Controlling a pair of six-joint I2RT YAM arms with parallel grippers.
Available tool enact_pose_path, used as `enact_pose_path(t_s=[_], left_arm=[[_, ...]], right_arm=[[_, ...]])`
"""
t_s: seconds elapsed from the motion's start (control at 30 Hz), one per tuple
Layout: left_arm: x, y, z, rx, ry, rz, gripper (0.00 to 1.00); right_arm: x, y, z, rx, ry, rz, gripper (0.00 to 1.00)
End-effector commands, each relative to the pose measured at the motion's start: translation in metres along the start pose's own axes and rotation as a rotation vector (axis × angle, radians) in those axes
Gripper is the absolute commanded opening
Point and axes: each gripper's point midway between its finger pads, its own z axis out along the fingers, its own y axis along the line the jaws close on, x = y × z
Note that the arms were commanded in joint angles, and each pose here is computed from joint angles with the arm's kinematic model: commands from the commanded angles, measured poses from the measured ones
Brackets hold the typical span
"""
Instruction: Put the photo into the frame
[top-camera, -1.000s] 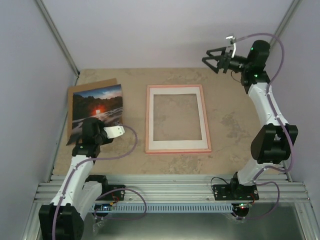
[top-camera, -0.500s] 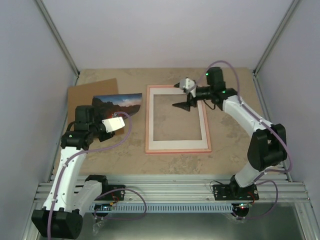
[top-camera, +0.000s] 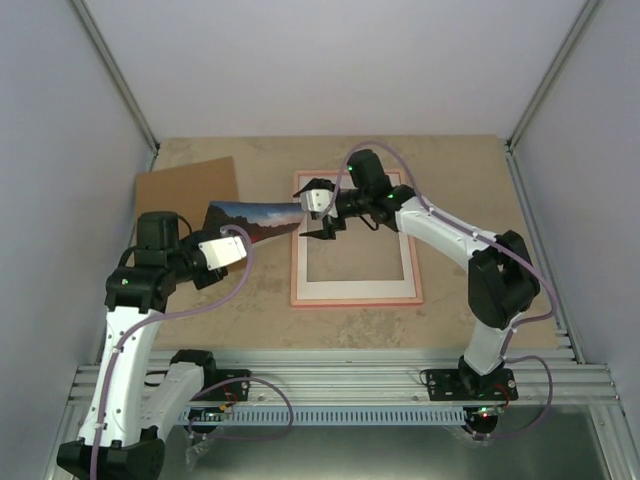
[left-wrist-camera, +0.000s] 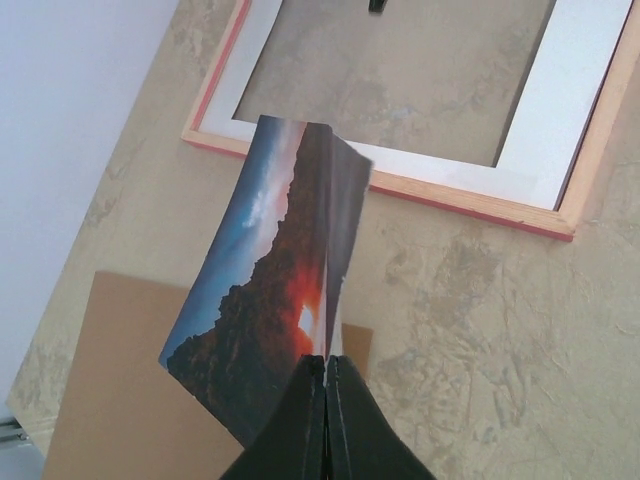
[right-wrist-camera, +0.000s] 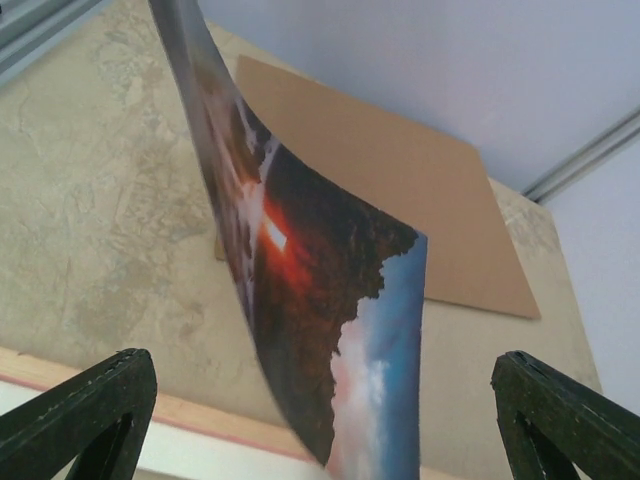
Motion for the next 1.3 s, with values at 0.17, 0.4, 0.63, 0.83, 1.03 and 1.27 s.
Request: enact_pose_path(t_s=[0.17, 0.4, 0.63, 0.83, 1.03, 1.27], left_arm=[[-0.014, -0.006, -0.014, 0.008, -0.057, -0.03, 0.0], [-0.024, -0.006, -0.02, -0.021, -0.108, -0.034, 0.0], [-0.031, -0.013, -0.029, -0.037, -0.167, -0.038, 0.0], [-0.04, -0.001, -0.043, -0.111, -0.194, -0.073, 0.0], [-0.055, 0.059, -0.07, -0.366, -0.28, -0.381, 0.91], [-0.083, 0.151, -0.161, -0.718, -0.457, -0.778, 0.99]], right_arm=[[-0.027, 0.023, 0.043, -0.071, -0.042, -0.11, 0.87], [-0.023, 0.037, 0.064, -0.079, -0.02, -0.122, 0.7], [-0.022, 0.035, 0.073, -0.074, -0.011, -0.041, 0.33], [-0.042, 0.04, 0.059, -0.085, -0.015, -0.027, 0.01], [-0.073, 0.03, 0.031, -0.076, -0.049, 0.062, 0.01], [-0.128, 0.028, -0.03, -0.122, -0.172, 0.298, 0.01]])
